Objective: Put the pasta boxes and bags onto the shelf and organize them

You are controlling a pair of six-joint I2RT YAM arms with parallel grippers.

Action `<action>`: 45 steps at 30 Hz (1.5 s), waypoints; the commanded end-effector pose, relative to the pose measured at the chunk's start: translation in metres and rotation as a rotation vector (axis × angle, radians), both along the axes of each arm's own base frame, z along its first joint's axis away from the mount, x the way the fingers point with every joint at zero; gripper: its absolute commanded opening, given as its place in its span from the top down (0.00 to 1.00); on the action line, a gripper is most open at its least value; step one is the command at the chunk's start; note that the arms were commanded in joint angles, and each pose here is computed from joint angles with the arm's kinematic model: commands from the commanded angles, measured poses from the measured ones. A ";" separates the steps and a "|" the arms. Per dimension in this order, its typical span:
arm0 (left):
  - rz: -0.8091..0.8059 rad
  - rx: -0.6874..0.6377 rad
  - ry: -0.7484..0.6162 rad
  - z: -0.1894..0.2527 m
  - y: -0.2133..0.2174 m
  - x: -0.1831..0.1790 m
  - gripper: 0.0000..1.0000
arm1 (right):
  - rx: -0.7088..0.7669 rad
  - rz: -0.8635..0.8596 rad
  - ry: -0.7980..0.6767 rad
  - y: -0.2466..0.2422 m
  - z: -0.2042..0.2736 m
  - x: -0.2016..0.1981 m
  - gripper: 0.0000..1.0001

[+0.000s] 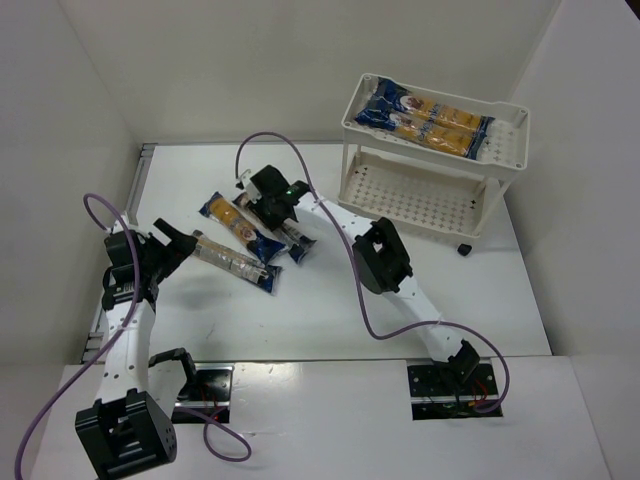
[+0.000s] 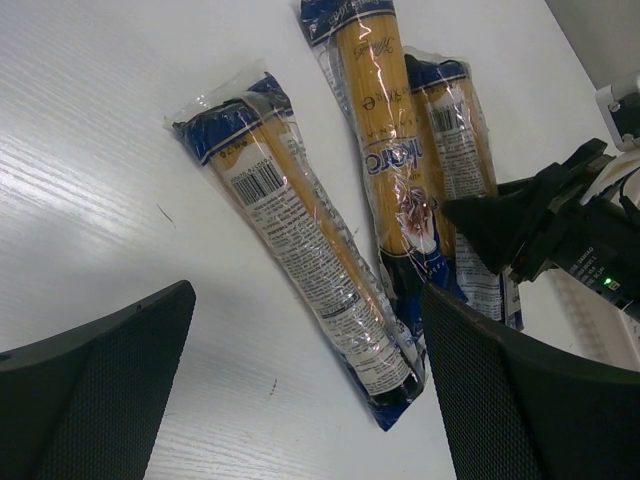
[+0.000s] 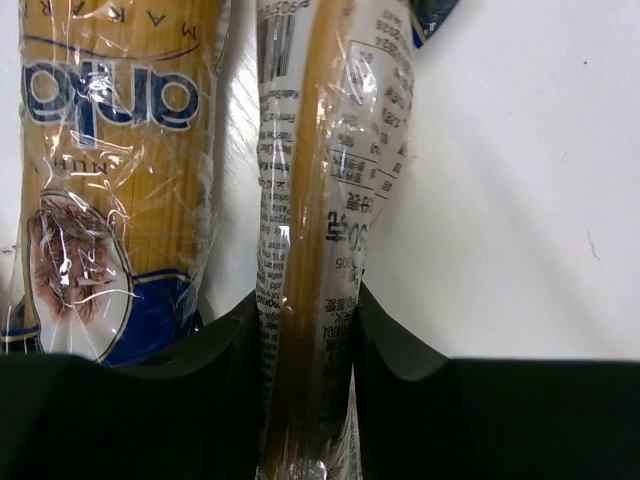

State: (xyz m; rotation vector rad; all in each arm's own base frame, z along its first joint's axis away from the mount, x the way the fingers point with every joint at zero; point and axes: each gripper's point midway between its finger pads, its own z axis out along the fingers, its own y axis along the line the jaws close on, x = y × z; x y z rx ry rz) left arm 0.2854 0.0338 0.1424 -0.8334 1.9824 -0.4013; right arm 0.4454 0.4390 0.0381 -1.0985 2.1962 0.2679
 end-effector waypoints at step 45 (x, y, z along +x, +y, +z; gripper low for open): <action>-0.040 0.052 -0.170 0.039 -0.012 -0.002 0.00 | -0.579 0.074 -1.310 -0.385 0.517 0.010 1.00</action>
